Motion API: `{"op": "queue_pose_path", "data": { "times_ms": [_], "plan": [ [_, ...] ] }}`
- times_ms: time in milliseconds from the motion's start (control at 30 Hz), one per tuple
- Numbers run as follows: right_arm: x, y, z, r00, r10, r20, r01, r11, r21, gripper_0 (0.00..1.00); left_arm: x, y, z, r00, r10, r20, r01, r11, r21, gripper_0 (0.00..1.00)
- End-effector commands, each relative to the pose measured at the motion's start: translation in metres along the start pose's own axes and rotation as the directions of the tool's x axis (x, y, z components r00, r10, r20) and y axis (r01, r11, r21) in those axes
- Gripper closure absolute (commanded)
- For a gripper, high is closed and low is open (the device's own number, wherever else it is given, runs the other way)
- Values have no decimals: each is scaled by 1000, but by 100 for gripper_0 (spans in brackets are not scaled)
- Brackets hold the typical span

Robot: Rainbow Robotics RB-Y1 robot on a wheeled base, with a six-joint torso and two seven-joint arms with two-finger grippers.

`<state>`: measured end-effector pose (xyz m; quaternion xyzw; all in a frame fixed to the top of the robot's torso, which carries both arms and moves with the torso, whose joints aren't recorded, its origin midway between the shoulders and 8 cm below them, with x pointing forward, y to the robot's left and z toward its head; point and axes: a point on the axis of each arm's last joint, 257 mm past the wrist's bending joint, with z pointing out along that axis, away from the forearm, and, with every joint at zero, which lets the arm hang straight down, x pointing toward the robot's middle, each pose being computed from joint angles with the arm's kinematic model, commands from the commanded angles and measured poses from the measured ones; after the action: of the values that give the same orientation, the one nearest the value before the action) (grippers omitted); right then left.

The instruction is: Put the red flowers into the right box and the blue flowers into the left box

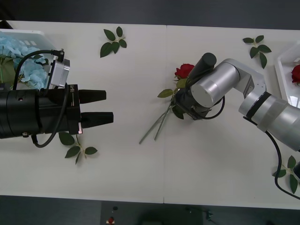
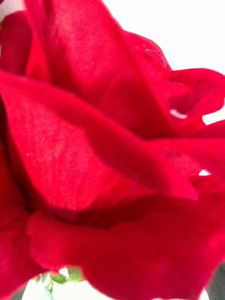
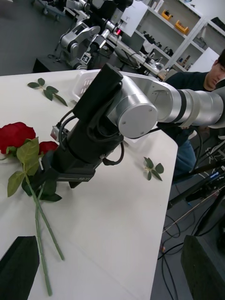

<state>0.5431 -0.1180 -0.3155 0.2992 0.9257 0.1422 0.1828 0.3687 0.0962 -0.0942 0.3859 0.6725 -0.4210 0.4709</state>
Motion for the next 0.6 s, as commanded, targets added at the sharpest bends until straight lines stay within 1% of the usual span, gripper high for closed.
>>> {"op": "queue_pose_path", "data": {
  "times_ms": [33, 67, 100, 133, 167, 200, 233, 267, 300, 400, 600],
  "plan": [
    [-6, 16, -4, 998, 61, 12, -61, 998, -9, 1, -15, 6, 3, 999, 20, 36, -19, 1000, -8, 12],
    [-8, 17, -4, 998, 65, 15, -65, 998, -2, 20, -15, 8, 3, 999, 16, 39, -16, 1000, -11, 12],
    [-9, 16, -2, 997, 71, 16, -71, 997, 7, 38, -15, 9, 4, 999, 12, 44, -12, 1000, -12, 12],
    [-9, 16, -2, 997, 72, 17, -72, 997, 10, 45, -14, 9, 4, 999, 14, 41, -14, 1000, -13, 12],
    [-11, 18, -2, 997, 76, 20, -76, 997, 11, 59, -14, 10, 4, 999, 15, 42, -15, 1000, -14, 12],
    [-11, 18, -1, 997, 78, 19, -79, 997, 16, 68, -14, 10, 4, 999, 15, 42, -15, 1000, -15, 12],
    [-11, 20, 0, 997, 79, 21, -79, 997, 15, 81, -14, 10, 4, 999, 18, 42, -17, 1000, -16, 12],
    [-12, 20, 0, 997, 80, 22, -80, 997, 16, 90, -14, 10, 4, 999, 16, 42, -16, 1000, -16, 12],
    [-12, 21, -1, 996, 81, 22, -81, 997, 16, 94, -14, 10, 4, 999, 18, 42, -17, 1000, -16, 12],
    [-12, 22, -1, 996, 81, 20, -82, 997, 14, 100, -13, 12, 4, 999, 15, 41, -15, 1000, -18, 12],
    [-11, 23, -1, 996, 83, 15, -83, 997, 10, 100, -13, 12, 4, 999, 15, 41, -15, 1000, -18, 12]
  ]
}}
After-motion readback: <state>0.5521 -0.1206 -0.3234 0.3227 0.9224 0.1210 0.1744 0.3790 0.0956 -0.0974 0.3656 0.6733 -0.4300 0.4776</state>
